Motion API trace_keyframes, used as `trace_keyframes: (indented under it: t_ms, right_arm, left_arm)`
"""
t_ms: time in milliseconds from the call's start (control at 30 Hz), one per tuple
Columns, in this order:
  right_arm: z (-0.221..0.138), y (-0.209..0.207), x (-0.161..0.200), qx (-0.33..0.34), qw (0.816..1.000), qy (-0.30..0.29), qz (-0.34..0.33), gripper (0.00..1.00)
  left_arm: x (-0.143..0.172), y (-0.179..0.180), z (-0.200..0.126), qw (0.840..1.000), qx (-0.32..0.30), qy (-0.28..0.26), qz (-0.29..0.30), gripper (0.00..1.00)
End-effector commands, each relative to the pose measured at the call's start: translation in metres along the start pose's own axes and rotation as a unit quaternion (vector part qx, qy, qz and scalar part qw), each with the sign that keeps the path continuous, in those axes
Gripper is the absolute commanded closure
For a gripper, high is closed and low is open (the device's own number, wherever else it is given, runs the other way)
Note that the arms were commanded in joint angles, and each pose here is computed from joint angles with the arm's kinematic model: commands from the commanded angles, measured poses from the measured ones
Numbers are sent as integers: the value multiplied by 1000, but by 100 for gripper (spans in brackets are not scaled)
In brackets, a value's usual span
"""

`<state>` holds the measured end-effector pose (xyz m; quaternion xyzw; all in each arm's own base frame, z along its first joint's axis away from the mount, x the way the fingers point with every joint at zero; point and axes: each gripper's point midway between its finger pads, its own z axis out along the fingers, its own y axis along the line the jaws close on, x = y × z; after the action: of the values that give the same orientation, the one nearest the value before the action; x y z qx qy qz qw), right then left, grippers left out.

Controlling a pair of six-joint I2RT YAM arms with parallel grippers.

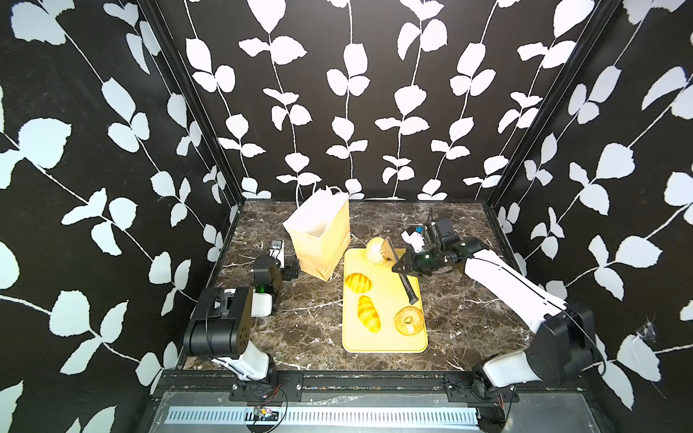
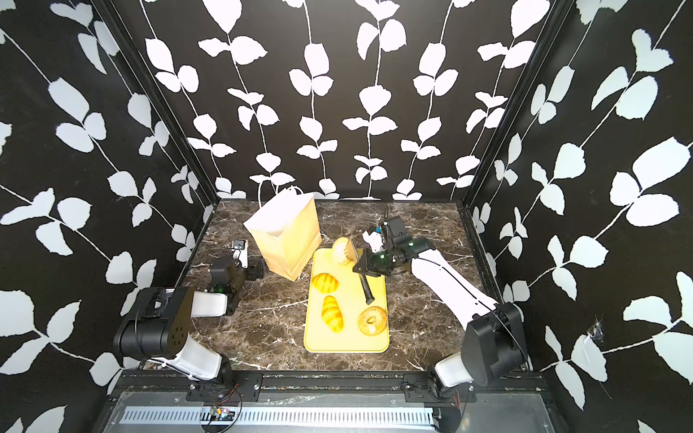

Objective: Pack bread into a paper bag
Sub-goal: Pick up the fake bread from the plate, then place the fake bread in the paper bag.

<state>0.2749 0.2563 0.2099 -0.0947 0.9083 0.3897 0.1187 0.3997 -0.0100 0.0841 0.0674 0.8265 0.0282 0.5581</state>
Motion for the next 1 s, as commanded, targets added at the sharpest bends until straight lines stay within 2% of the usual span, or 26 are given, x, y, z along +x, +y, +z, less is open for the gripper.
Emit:
trace_keyframes:
  t_ms: [0, 267, 500, 733, 967]
  right_arm:
    - [-23, 51, -9, -25, 998, -23, -61, 100]
    - [-48, 135, -24, -64, 986, -48, -144, 100]
    - [-54, 188, -37, -105, 973, -58, -197, 100]
    - [-25, 213, -59, -128, 965, -39, -225, 100]
    - [8, 214, -74, -139, 964, -17, -227, 100]
  left_arm:
    - [-12, 0, -1, 1000, -1, -15, 3, 2]
    - [-11, 0, -1, 1000, -1, -14, 3, 2]
    - [-11, 0, -1, 1000, 0, -13, 4, 2]
    - [-11, 0, -1, 1000, -1, -13, 3, 1]
    - [-11, 0, -1, 1000, -1, -14, 3, 1]
